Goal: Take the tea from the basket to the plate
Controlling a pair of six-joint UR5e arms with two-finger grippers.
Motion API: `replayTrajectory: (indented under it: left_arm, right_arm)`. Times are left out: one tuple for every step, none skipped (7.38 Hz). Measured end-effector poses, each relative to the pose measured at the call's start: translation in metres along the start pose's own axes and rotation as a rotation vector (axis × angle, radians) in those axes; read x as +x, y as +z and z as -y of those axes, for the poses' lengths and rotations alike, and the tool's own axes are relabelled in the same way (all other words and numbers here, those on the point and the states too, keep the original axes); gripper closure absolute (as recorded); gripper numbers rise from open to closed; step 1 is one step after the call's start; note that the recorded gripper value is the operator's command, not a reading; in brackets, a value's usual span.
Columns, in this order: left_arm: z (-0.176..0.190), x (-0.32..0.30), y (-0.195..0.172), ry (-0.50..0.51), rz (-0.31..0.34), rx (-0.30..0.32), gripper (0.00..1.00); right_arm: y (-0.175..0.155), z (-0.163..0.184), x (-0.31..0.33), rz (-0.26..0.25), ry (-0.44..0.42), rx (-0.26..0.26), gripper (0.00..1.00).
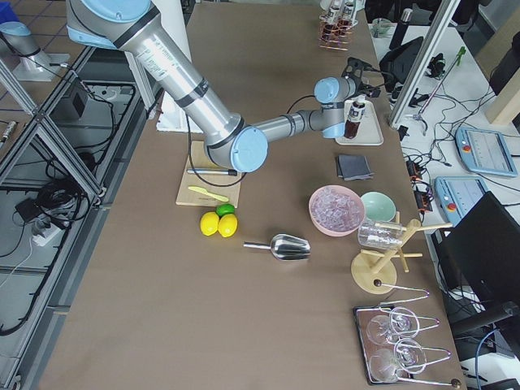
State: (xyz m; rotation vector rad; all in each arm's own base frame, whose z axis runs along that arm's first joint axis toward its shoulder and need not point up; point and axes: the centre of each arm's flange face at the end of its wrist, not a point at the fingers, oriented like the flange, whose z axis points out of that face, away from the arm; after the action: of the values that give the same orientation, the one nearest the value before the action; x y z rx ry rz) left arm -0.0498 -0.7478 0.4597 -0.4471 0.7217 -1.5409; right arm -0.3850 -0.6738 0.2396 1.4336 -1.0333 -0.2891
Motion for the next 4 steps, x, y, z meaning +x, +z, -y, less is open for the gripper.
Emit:
replayTrajectory:
  left_arm:
    - [-0.001,0.0,0.004,0.01,-0.004,0.007,0.46]
    - [-0.004,0.0,0.008,0.018,-0.006,0.011,0.02]
    - [-0.006,0.0,0.009,0.024,-0.009,0.012,0.02]
    - [-0.008,-0.001,0.011,0.028,-0.007,0.012,0.02]
  right_arm:
    - [-0.01,0.011,0.011,0.022,0.0,-0.059,0.0]
    - [-0.015,0.017,0.03,0.031,0.011,-0.153,0.0]
    - [-0.022,0.022,0.052,0.036,0.021,-0.255,0.0]
    - [-0.034,0.02,0.07,0.032,0.052,-0.35,0.0]
